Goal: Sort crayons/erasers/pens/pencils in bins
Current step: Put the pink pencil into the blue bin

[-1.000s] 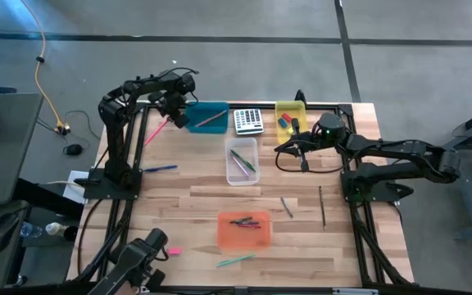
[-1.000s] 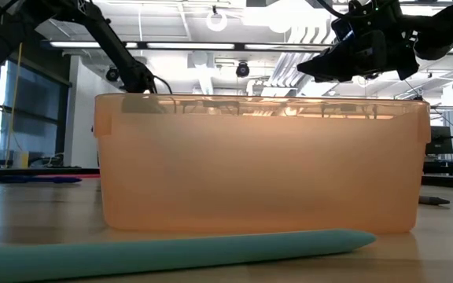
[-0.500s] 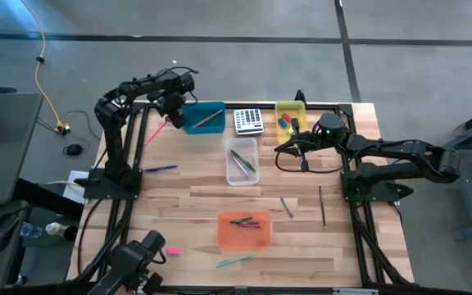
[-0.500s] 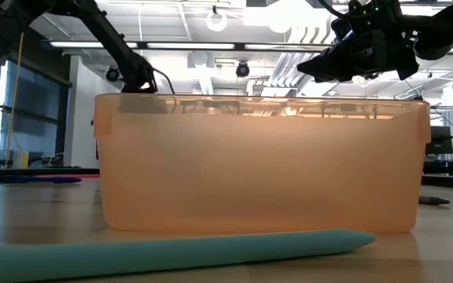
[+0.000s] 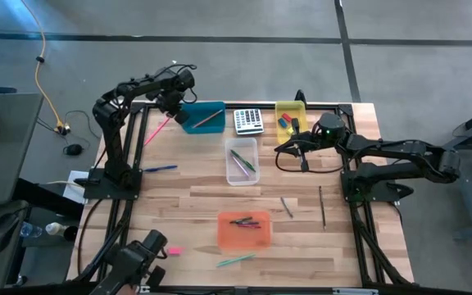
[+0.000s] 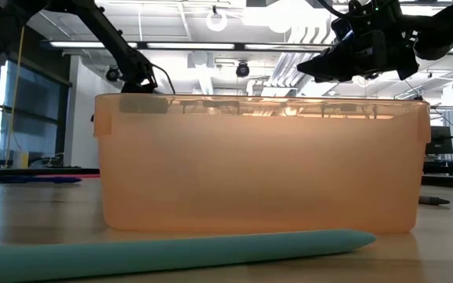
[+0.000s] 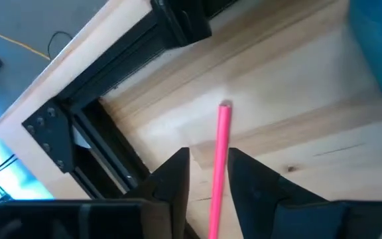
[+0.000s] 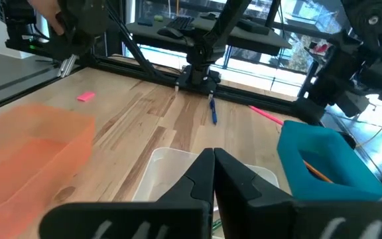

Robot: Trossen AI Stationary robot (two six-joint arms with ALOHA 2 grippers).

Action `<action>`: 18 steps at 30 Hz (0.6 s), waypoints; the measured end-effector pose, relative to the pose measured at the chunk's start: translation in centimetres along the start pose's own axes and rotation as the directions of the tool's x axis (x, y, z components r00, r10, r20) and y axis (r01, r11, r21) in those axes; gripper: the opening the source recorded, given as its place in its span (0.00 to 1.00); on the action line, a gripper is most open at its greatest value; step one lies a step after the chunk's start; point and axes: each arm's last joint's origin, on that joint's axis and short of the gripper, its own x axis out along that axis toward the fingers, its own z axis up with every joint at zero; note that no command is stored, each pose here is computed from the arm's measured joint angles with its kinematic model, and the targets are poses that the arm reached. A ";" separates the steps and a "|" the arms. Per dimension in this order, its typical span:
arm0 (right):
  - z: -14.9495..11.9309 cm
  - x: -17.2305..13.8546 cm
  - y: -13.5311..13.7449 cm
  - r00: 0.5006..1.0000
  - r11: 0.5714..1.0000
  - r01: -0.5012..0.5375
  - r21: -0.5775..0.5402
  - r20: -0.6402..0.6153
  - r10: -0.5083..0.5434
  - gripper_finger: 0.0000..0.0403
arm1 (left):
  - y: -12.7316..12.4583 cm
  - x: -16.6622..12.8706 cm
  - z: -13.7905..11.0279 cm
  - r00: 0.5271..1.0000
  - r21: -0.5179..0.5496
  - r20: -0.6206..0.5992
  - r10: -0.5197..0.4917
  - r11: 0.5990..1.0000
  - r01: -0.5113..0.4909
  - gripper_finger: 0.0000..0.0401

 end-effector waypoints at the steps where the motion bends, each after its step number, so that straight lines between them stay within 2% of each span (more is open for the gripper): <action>1: 0.0 0.0 0.0 1.000 1.000 0.000 0.000 0.000 0.000 0.00 | 0.0 0.0 0.0 1.000 -0.005 0.001 0.001 1.000 -0.001 0.22; 6: 0.0 0.0 0.0 1.000 1.000 0.000 -0.001 0.000 0.000 0.00 | -0.3 -0.1 0.4 0.999 -0.042 0.043 -0.025 0.999 0.027 0.13; 11: 0.0 0.0 0.0 1.000 1.000 0.000 -0.002 0.000 0.000 0.00 | -2.5 -0.9 1.1 0.986 0.008 0.134 -0.101 0.995 0.101 0.02; 18: 0.0 0.0 0.0 1.000 1.000 0.000 -0.004 0.000 0.000 0.00 | -5.3 -2.0 1.7 0.950 0.071 0.242 -0.196 0.980 0.184 0.00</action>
